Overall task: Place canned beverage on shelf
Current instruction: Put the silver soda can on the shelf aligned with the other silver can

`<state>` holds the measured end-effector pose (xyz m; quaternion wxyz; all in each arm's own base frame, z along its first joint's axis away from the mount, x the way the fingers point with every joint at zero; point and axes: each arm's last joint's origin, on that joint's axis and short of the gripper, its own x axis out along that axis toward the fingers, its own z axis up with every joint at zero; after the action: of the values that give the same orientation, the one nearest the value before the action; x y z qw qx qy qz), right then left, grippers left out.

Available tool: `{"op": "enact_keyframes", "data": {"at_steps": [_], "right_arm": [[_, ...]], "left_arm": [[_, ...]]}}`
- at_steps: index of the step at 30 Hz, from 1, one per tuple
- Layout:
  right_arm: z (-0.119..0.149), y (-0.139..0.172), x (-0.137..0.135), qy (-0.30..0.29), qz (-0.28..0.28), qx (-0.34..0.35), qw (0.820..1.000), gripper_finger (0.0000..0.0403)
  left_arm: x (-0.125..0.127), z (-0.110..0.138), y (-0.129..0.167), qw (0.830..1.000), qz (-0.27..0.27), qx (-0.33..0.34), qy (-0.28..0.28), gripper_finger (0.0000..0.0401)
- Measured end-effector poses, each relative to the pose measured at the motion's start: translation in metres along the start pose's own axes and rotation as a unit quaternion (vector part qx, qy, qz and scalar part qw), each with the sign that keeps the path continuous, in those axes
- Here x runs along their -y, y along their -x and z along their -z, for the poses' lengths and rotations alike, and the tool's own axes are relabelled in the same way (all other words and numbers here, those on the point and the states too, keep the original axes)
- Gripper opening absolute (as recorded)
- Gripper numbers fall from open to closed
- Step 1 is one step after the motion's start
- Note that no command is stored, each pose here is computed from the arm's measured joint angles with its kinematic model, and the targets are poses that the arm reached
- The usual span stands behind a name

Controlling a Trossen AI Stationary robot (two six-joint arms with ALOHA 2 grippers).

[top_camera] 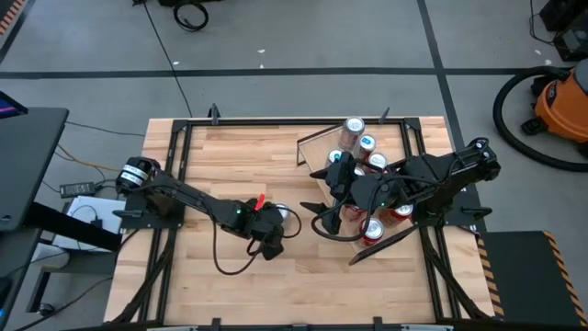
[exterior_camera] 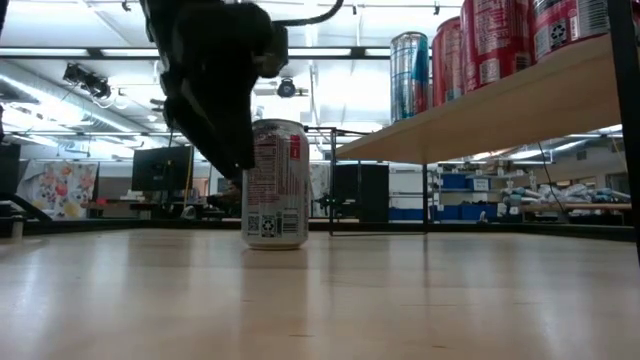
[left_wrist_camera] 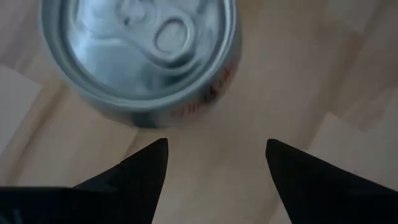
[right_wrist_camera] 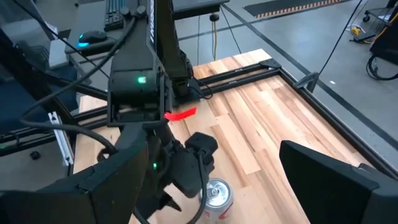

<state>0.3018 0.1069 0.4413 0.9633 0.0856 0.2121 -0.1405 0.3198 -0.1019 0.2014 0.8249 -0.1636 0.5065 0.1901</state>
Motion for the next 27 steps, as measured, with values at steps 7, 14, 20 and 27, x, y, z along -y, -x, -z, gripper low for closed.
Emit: {"op": "enact_keyframes", "data": {"at_steps": [7, 14, 20, 27], "right_arm": [[0.001, 0.000, 0.000, -0.003, 0.003, -0.004, 1.000, 0.0374], [0.001, 0.000, 0.000, -0.001, 0.003, -0.003, 1.000, 0.0374], [0.001, 0.000, 0.000, 0.000, 0.004, -0.003, 1.000, 0.0374], [0.001, 0.000, 0.001, 0.005, 0.005, -0.003, 1.000, 0.0374]], "left_arm": [[-0.003, -0.001, -0.006, 0.998, -0.049, 0.027, -0.005, 0.0281], [-0.009, -0.005, -0.008, 0.996, -0.078, 0.049, 0.001, 0.0281], [-0.018, -0.005, -0.008, 0.994, -0.105, 0.022, -0.025, 0.0281], [-0.015, 0.003, -0.005, 0.992, -0.010, -0.083, -0.090, 0.0281]]}}
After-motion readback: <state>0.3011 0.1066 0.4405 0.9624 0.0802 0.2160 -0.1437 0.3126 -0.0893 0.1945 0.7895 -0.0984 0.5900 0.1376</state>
